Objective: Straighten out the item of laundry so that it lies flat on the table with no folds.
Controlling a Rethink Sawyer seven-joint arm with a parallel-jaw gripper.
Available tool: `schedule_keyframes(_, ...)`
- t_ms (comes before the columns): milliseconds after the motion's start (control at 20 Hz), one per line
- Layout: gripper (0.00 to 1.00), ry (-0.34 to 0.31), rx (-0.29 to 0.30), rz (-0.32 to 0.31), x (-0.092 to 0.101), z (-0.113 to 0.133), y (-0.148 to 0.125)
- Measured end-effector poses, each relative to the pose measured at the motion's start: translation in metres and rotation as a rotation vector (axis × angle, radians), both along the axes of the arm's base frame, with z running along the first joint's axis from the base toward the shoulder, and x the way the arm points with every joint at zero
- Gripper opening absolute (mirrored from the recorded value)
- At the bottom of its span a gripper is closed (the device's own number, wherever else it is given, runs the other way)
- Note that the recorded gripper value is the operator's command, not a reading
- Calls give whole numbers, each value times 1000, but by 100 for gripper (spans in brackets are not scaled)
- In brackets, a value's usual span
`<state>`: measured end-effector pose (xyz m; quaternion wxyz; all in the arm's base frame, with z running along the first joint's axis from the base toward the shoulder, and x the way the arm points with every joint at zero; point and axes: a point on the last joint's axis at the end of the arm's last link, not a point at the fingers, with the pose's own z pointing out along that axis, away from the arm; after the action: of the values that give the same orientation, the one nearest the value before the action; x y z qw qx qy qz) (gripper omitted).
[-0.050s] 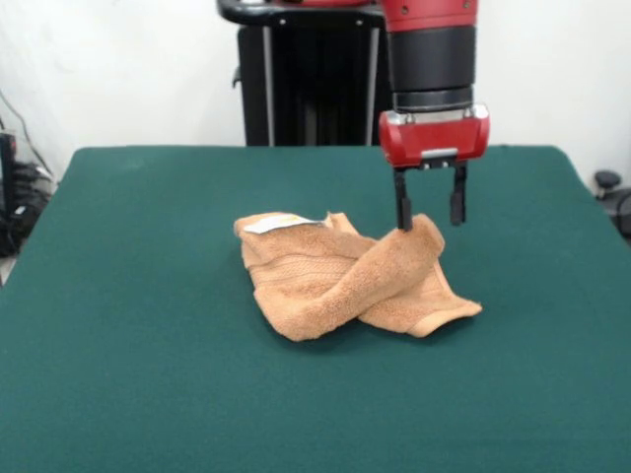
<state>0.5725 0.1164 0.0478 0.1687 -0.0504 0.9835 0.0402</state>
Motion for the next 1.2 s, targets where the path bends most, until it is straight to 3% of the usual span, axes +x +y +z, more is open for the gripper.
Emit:
schedule_keyframes(300, 100, 25, -3, 46, -12, -15, 19)
schedule_keyframes(550, 100, 32, -42, 83, -23, -19, 28)
schedule_keyframes(800, 100, 29, -107, 99, -30, -18, 24)
schedule_keyframes(1050, 100, 0, -251, 124, -37, -2, 7)
schedule_keyframes(1200, 100, -10, -302, 127, -40, 6, 0)
